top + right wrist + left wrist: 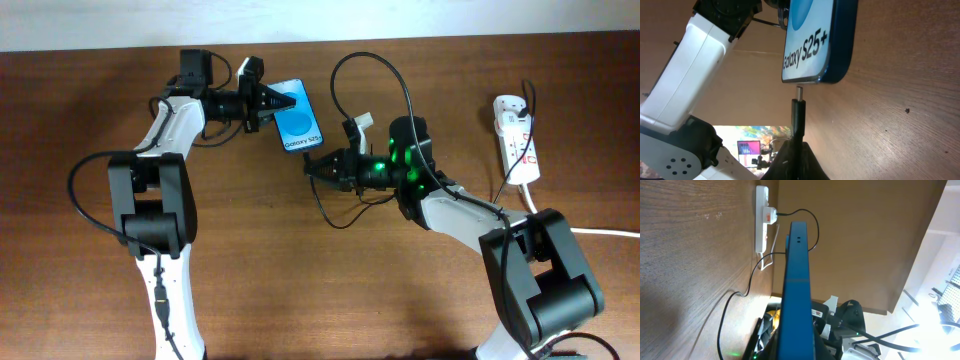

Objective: Plug charger to phone and switch on socket
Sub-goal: 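Move the cable plug up toward the phone's bottom port, then open the right gripper to release the plug and pull back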

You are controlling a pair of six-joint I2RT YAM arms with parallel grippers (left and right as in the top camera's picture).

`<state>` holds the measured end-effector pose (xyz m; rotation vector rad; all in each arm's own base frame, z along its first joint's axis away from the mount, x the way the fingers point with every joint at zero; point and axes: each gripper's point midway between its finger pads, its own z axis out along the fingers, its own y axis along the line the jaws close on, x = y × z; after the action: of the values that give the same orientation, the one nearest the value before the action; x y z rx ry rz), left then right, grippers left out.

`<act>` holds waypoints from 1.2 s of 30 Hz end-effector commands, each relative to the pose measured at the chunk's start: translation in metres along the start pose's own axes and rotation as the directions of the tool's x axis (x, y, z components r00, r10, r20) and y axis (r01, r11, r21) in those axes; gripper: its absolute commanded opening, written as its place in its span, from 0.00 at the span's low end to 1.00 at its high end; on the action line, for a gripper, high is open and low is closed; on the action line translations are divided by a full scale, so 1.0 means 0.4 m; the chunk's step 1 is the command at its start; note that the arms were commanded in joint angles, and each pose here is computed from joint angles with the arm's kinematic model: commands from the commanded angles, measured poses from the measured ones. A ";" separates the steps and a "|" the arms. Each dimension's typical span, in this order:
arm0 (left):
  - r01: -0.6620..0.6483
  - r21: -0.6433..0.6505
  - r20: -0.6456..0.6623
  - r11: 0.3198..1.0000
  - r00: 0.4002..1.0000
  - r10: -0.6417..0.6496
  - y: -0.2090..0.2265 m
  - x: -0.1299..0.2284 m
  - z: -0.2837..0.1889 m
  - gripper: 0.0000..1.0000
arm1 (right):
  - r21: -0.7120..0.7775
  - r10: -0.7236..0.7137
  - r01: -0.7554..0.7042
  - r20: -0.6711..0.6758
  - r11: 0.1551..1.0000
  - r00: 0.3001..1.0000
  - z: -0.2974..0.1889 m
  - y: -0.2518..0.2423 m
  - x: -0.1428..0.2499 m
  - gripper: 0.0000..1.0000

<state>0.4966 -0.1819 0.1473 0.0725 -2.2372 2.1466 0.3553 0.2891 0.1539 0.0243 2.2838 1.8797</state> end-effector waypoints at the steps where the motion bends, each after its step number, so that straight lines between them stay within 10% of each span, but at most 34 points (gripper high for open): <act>1: -0.047 0.044 -0.025 0.998 0.999 0.049 -0.045 0.012 -0.004 0.00 | 0.018 0.005 -0.005 0.010 1.000 1.000 0.003 -0.026 -0.003 0.04; 36: -0.059 0.044 -0.040 0.997 0.997 0.061 -0.047 0.017 0.017 0.00 | 0.044 -0.012 0.010 0.051 0.999 0.999 -0.001 -0.039 -0.022 0.04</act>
<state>0.4964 -0.1868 0.1471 0.0348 -2.2534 2.1521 0.3597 0.2849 0.1479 0.0499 2.2941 1.8397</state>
